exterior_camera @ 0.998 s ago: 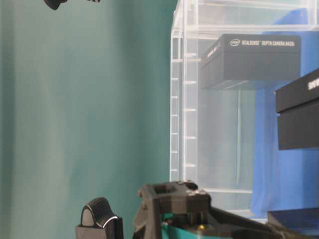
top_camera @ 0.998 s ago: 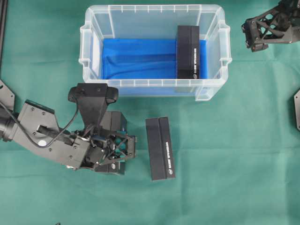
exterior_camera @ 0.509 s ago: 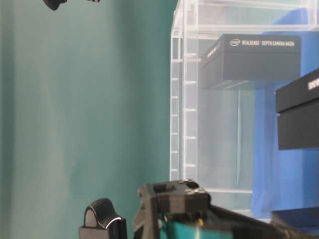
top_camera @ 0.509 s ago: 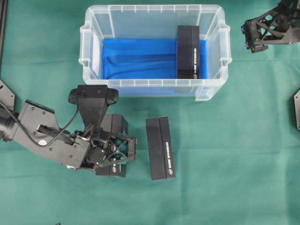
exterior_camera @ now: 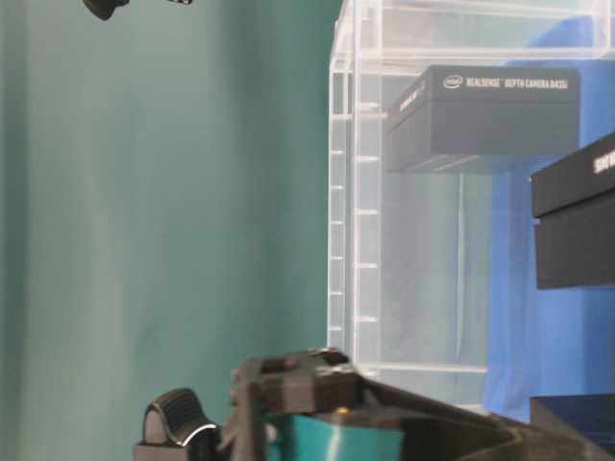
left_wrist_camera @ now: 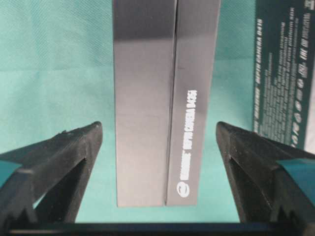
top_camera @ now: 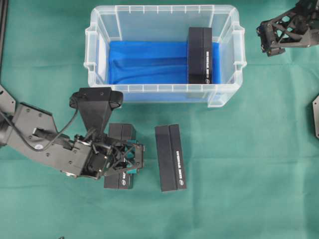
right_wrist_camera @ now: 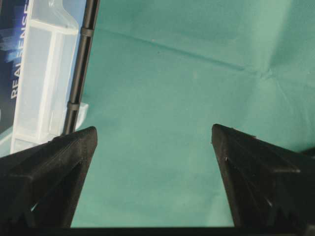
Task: Take out the box from the case.
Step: 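Open the left gripper and retract the left arm to the left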
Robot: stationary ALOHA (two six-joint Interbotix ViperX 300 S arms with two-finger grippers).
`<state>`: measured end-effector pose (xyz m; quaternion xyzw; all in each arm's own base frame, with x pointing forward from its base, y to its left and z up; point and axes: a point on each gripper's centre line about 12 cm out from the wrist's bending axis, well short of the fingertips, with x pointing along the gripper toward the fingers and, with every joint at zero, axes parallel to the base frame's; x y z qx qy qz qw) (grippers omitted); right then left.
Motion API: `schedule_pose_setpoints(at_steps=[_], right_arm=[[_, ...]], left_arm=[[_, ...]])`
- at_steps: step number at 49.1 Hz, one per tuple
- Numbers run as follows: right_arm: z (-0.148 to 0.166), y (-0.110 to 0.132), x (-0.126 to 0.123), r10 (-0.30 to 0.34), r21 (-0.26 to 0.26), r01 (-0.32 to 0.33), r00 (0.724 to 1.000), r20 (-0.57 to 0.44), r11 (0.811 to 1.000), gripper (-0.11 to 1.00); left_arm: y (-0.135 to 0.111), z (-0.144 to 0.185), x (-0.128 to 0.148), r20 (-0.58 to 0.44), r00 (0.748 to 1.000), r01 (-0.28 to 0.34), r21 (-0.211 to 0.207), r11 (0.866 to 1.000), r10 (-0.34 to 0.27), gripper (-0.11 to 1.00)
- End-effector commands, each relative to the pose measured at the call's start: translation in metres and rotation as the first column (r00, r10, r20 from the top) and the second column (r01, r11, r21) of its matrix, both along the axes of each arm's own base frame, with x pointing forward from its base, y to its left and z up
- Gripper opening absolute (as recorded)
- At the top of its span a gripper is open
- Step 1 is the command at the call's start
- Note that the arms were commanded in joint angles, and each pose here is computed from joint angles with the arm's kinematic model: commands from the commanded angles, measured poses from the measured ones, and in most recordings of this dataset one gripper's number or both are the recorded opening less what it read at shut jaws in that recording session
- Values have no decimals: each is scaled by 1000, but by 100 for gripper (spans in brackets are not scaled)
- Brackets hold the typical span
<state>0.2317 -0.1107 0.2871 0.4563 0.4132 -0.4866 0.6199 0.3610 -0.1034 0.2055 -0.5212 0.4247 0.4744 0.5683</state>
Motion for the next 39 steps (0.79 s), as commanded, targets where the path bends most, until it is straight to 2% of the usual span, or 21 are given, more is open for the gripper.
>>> schedule_pose_setpoints(at_steps=[1, 10, 20, 27, 39], right_arm=[[8, 0, -1, 3, -13, -3, 1000, 23, 1000, 92], [8, 0, -1, 3, -13, -3, 1000, 23, 1000, 92], [8, 0, -1, 3, -13, -3, 1000, 23, 1000, 92], [8, 0, -1, 4, -14, -3, 1000, 26, 1000, 92], [8, 0, -1, 4, -13, -3, 1000, 24, 1000, 92]], left_arm=[[1, 27, 2, 71, 997, -4, -24, 1000, 6, 94], [4, 54, -4, 91, 996, -13, -30, 999, 15, 94], [12, 99, -20, 67, 997, -39, -3, 999, 39, 94], [18, 129, -28, 85, 995, -56, 7, 998, 55, 93], [24, 157, -26, 139, 990, -15, 5, 1000, 15, 93]])
